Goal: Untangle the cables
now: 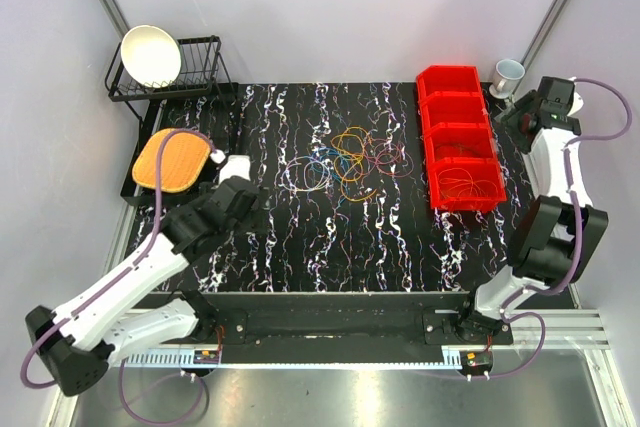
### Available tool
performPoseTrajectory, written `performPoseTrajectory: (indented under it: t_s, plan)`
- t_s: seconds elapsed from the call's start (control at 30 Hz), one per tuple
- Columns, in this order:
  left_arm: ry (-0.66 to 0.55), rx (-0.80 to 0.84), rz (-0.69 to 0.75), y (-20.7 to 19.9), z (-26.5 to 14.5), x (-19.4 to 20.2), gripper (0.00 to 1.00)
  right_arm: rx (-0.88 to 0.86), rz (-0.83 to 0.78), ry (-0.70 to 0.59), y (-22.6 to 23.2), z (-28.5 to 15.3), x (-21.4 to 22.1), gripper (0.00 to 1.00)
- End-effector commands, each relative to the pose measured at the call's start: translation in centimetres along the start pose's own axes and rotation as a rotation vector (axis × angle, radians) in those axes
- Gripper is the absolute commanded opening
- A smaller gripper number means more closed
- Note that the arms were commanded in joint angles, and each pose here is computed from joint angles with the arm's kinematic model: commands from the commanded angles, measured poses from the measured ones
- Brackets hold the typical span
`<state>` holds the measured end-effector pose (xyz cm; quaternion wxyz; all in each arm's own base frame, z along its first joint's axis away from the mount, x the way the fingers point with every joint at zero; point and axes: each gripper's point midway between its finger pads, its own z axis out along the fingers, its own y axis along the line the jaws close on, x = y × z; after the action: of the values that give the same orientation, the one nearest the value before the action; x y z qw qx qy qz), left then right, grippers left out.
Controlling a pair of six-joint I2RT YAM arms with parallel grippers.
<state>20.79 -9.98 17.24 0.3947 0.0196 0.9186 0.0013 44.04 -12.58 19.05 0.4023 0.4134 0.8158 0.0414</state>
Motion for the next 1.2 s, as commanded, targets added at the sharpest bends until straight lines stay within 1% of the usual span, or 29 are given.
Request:
performPoseTrajectory:
  t_s: [0.0,0.07,0.1,0.17,0.2,0.27,0.33,0.37,0.43,0.47,0.5,0.53,0.57,0.7,0.73,0.77,1.0,1.07,1.17]
  plan:
    - [-0.020,0.113,-0.028,-4.1,1.7,-1.8,0.99,-0.067,-0.025,-0.021,2.5,-3.3,-0.5,0.69]
    - [-0.017,0.155,-0.034,-5.8,2.5,-2.3,0.98,-0.106,-0.033,-0.014,3.7,-4.2,0.0,0.69]
    - [-0.001,0.159,-0.028,-6.6,3.2,-2.3,0.98,-0.151,-0.041,0.018,4.9,-4.6,1.1,0.69]
    - [-0.010,0.188,-0.030,-7.9,4.0,-2.9,0.98,-0.200,-0.049,0.036,6.3,-5.4,1.9,0.69]
    - [0.006,0.187,-0.021,-8.5,4.7,-2.8,0.98,-0.240,-0.061,0.071,7.5,-5.9,3.3,0.69]
    - [-0.006,0.196,-0.021,-9.5,5.4,-3.7,0.98,-0.285,-0.077,0.088,8.7,-6.8,4.3,0.69]
    - [0.031,0.177,0.000,-10.2,7.0,-3.2,0.97,-0.330,-0.115,0.117,10.3,-7.9,6.4,0.69]
    - [0.024,0.185,0.000,-10.8,7.3,-3.9,0.96,-0.345,-0.129,0.124,10.7,-8.2,7.1,0.69]
    - [0.051,0.177,0.023,-11.6,8.7,-3.4,0.95,-0.374,-0.153,0.145,11.5,-9.1,8.8,0.69]
    - [0.036,0.187,0.025,-12.2,9.0,-4.1,0.95,-0.384,-0.160,0.165,11.6,-9.2,9.7,0.69]
    - [0.056,0.177,0.039,-12.6,10.1,-3.7,0.94,-0.396,-0.158,0.172,11.8,-9.4,10.1,0.69]
    - [0.055,0.185,0.044,-13.1,10.4,-3.9,0.89,-0.404,-0.155,0.171,11.8,-9.6,10.1,0.69]
    - [0.067,0.190,0.057,-13.8,11.2,-4.0,0.88,-0.430,-0.180,0.201,12.5,-10.2,11.8,0.69]
    - [0.074,0.203,0.094,-15.5,13.2,-4.4,0.82,-0.443,-0.195,0.218,12.1,-10.8,13.0,0.69]
    - [0.064,0.209,0.102,-16.0,13.4,-4.9,0.79,-0.441,-0.202,0.228,11.8,-10.8,13.5,0.69]
    - [0.082,0.201,0.117,-16.2,14.3,-4.5,0.77,-0.443,-0.205,0.225,11.6,-11.0,13.5,0.69]
    - [0.110,0.214,0.164,-18.2,17.2,-4.5,0.71,-0.440,-0.222,0.241,10.6,-11.2,14.5,0.69]
    - [0.126,0.225,0.168,-18.7,18.2,-4.2,0.64,-0.440,-0.229,0.243,10.5,-11.1,14.6,0.69]
    - [0.136,0.231,0.171,-19.0,19.2,-4.4,0.60,-0.439,-0.236,0.247,10.3,-11.0,14.8,0.69]
